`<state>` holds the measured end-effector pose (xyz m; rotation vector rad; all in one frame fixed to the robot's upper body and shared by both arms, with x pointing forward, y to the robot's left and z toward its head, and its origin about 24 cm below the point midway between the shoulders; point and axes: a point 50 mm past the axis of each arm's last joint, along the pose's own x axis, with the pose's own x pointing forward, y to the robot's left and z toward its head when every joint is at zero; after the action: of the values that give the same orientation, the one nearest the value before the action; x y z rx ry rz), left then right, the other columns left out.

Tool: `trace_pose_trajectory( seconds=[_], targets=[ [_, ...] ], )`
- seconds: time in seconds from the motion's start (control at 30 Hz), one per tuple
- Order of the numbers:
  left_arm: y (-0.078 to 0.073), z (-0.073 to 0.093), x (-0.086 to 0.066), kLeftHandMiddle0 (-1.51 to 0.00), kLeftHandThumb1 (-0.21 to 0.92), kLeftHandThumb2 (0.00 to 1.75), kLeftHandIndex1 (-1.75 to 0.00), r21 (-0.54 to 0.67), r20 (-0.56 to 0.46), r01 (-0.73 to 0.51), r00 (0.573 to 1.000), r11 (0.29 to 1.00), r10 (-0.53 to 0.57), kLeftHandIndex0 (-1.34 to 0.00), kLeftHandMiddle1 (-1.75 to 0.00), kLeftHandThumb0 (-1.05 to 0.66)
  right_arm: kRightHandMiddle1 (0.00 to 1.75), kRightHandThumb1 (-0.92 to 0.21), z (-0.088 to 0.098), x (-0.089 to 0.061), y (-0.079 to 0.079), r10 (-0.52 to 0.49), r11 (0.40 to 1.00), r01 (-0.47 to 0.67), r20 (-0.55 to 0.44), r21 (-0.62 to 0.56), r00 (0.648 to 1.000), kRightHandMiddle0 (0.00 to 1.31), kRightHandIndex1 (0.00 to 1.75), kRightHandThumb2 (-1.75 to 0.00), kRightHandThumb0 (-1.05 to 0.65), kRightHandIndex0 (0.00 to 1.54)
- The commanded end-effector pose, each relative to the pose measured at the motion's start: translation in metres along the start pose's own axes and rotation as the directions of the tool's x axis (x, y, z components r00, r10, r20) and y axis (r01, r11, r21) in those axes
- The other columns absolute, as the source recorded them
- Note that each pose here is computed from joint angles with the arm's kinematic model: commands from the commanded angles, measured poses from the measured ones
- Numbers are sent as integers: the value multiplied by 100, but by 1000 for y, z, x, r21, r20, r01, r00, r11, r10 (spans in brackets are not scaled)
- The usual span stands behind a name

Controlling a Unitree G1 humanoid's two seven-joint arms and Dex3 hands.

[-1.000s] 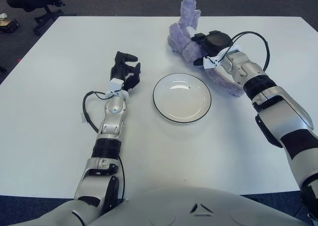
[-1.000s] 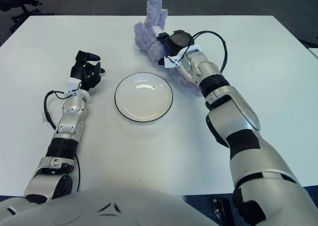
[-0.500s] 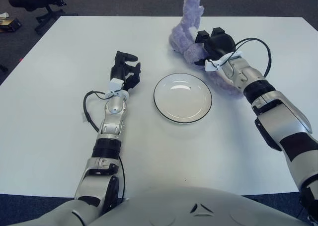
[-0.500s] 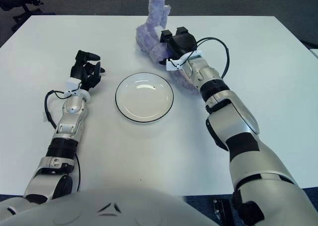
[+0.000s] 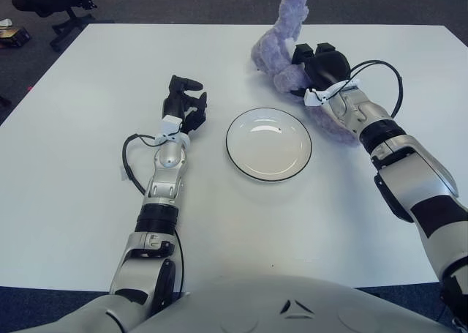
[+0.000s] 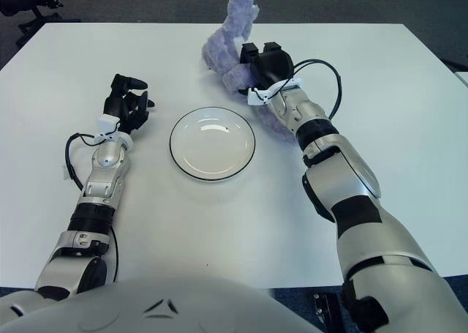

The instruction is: Put the doll into the plate.

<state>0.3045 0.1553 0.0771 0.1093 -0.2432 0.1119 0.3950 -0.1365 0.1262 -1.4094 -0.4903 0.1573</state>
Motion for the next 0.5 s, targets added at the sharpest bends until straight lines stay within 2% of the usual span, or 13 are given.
trace_pose_trajectory(
  seconds=[0.0,0.47],
  targets=[
    [2,-2,-1,-53,92,49,-172,3,1,-13,1000,1000,13,-22,-157,-35,175,-33,-11,-12,12,59,998,-58,-31,20,998,42,172,-130,0,57],
    [3,-3,0,-53,92,49,-172,4,2,-13,1000,1000,13,-22,-157,-35,175,-29,-16,-15,8,48,997,-47,-24,55,999,44,175,-136,0,58]
  ],
)
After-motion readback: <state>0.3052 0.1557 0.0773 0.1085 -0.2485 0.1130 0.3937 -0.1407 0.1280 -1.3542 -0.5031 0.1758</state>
